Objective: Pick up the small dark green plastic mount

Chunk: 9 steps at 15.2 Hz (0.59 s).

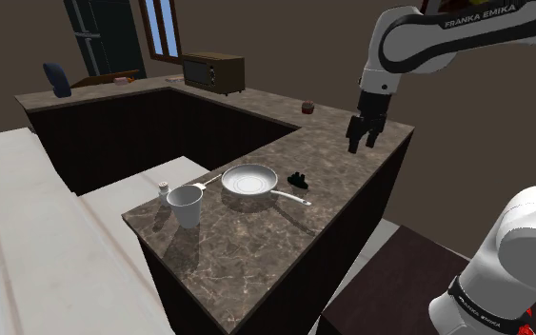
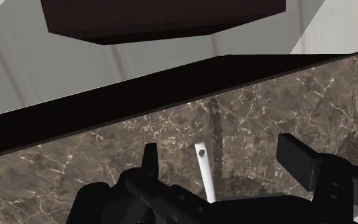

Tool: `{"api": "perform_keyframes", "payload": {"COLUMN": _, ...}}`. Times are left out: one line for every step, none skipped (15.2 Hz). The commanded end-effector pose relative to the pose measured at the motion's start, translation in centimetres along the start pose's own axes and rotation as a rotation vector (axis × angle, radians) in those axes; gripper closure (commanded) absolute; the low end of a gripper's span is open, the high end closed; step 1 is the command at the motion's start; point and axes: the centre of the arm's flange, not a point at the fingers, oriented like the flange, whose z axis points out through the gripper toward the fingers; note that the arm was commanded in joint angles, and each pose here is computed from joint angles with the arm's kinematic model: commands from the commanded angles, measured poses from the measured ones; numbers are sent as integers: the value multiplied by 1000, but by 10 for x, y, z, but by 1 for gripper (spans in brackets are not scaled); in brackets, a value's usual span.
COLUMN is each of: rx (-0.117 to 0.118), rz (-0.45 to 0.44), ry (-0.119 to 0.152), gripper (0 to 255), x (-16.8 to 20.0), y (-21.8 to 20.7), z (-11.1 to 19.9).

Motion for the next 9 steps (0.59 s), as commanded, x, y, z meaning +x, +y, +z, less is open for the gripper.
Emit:
{"api": "perform_keyframes", "payload": {"rx": -5, "rz": -4, "ry": 5, "gripper": 0, "x": 20, "y": 2, "z": 20}}
{"api": "perform_keyframes", "payload": {"rx": -8, "rz": -6, "ry": 7, "gripper": 0, "x": 29, "y": 5, "z": 28}}
{"api": "perform_keyframes", "payload": {"rx": -10, "rz": -8, "ry": 9, "gripper": 0, "x": 39, "y": 8, "z": 36}}
{"api": "perform_keyframes", "payload": {"rx": -13, "rz": -10, "ry": 11, "gripper": 0, "x": 48, "y": 11, "z": 44}}
{"api": "perform_keyframes", "payload": {"rx": -15, "rz": -12, "ry": 13, "gripper": 0, "x": 58, "y": 14, "z": 52}}
{"api": "perform_keyframes", "payload": {"rx": -17, "rz": -14, "ry": 14, "gripper": 0, "x": 68, "y": 17, "z": 60}}
{"api": "perform_keyframes", "payload": {"rx": -20, "rz": -15, "ry": 16, "gripper": 0, "x": 77, "y": 20, "z": 68}}
{"api": "perform_keyframes", "payload": {"rx": -22, "rz": -17, "ry": 18, "gripper": 0, "x": 87, "y": 23, "z": 76}}
{"api": "perform_keyframes", "payload": {"rx": -25, "rz": -19, "ry": 20, "gripper": 0, "x": 97, "y": 25, "z": 84}}
